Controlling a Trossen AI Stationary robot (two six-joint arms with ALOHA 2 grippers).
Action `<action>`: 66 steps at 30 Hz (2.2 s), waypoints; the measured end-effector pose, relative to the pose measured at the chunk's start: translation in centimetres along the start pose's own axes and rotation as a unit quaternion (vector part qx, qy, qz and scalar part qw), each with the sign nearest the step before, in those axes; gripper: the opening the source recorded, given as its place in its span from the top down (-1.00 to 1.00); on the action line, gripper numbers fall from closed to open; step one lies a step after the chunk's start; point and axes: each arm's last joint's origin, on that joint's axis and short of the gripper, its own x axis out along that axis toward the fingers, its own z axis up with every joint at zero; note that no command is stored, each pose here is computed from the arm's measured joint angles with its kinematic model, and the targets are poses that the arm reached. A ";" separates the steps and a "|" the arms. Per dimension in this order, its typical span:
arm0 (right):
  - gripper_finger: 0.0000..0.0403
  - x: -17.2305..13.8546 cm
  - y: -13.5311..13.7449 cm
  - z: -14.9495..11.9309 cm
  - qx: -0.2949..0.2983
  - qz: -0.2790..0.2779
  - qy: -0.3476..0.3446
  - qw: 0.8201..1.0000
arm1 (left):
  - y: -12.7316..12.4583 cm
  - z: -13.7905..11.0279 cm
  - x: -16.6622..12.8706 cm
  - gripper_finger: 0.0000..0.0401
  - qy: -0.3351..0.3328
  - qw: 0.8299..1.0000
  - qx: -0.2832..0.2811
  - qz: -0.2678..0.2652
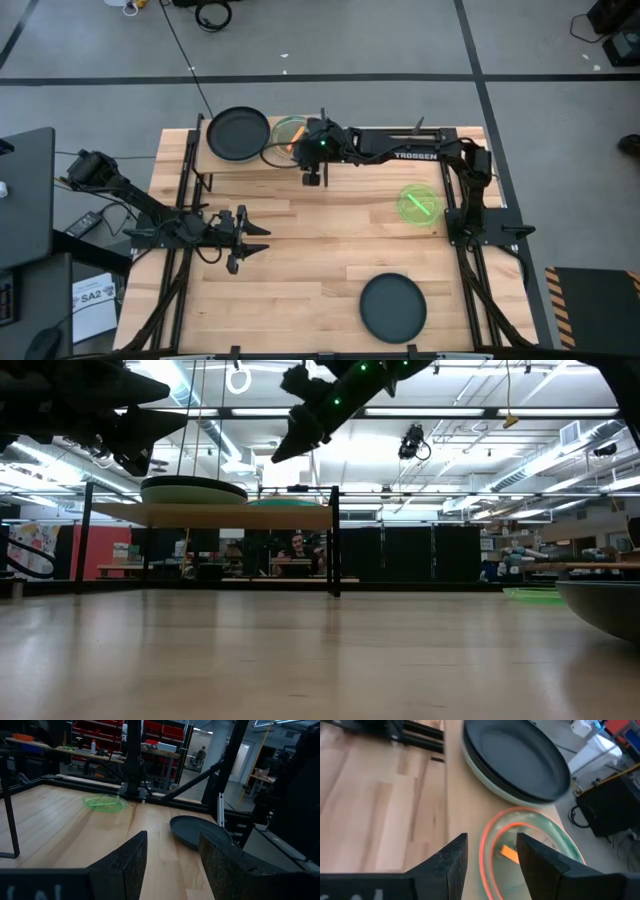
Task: Place and stack plates onto a shelf
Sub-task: Stack the black plate on top of the black plate on the shelf
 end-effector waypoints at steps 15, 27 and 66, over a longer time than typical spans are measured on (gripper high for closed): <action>0.15 -4.8 8.2 2.4 0.019 0.083 0.049 0.995 | 0.0 0.0 0.0 0.08 0.000 1.000 -0.014 0.000; 0.15 -13.9 15.0 1.3 0.025 0.222 0.211 0.952 | 0.0 0.0 0.0 0.08 0.000 1.000 -0.014 0.000; 0.15 -12.8 25.8 -13.3 0.006 0.286 0.364 0.886 | 0.0 0.0 0.0 0.08 0.000 1.000 -0.014 0.000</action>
